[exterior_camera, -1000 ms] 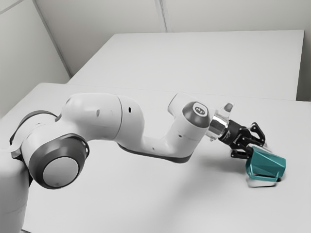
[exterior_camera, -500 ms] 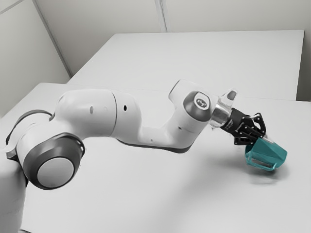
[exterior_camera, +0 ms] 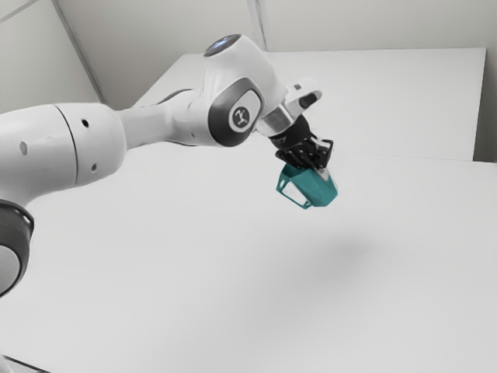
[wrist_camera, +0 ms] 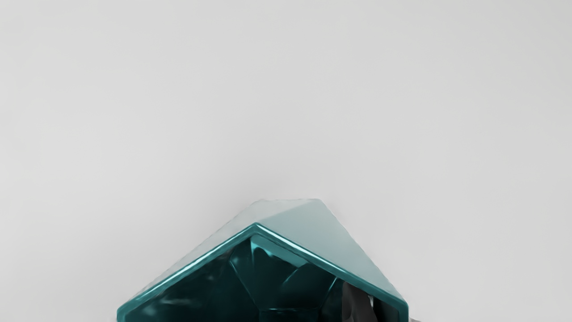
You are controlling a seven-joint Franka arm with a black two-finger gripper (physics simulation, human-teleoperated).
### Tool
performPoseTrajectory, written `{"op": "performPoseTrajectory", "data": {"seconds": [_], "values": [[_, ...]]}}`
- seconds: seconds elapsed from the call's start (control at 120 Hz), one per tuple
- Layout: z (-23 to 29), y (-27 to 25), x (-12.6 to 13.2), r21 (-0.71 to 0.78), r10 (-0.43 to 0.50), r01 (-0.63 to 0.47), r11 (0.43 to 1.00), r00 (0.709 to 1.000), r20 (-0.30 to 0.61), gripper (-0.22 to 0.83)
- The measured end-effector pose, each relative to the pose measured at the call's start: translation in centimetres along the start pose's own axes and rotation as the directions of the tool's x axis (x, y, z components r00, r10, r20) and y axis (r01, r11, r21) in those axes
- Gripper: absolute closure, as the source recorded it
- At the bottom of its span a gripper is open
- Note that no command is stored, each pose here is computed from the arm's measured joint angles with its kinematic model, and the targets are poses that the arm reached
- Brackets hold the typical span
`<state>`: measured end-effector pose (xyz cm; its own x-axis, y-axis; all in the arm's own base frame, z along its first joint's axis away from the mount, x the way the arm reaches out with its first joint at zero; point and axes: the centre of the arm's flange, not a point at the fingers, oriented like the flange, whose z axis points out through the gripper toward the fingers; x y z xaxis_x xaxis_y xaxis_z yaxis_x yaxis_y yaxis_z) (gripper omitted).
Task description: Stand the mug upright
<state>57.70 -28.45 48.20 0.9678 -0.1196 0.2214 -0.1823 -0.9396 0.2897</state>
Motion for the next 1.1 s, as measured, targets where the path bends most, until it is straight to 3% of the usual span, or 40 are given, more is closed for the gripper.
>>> {"op": "performPoseTrajectory", "data": {"seconds": [0.142,0.317,0.592,0.875,1.1], "values": [[-2.6,-4.1,-3.4,0.126,0.004,-0.010,0.992,0.999,0.050,0.77],[-3.6,-8.5,-5.7,0.241,-0.027,0.006,0.970,0.996,0.083,0.77],[-2.5,-12.8,-10.0,0.335,-0.078,0.025,0.942,0.986,0.145,0.77],[-0.1,-15.5,-12.5,0.366,-0.152,0.075,0.928,0.971,0.187,0.77],[2.7,-18.0,-12.7,0.384,-0.207,0.118,0.916,0.958,0.198,0.78]]}}
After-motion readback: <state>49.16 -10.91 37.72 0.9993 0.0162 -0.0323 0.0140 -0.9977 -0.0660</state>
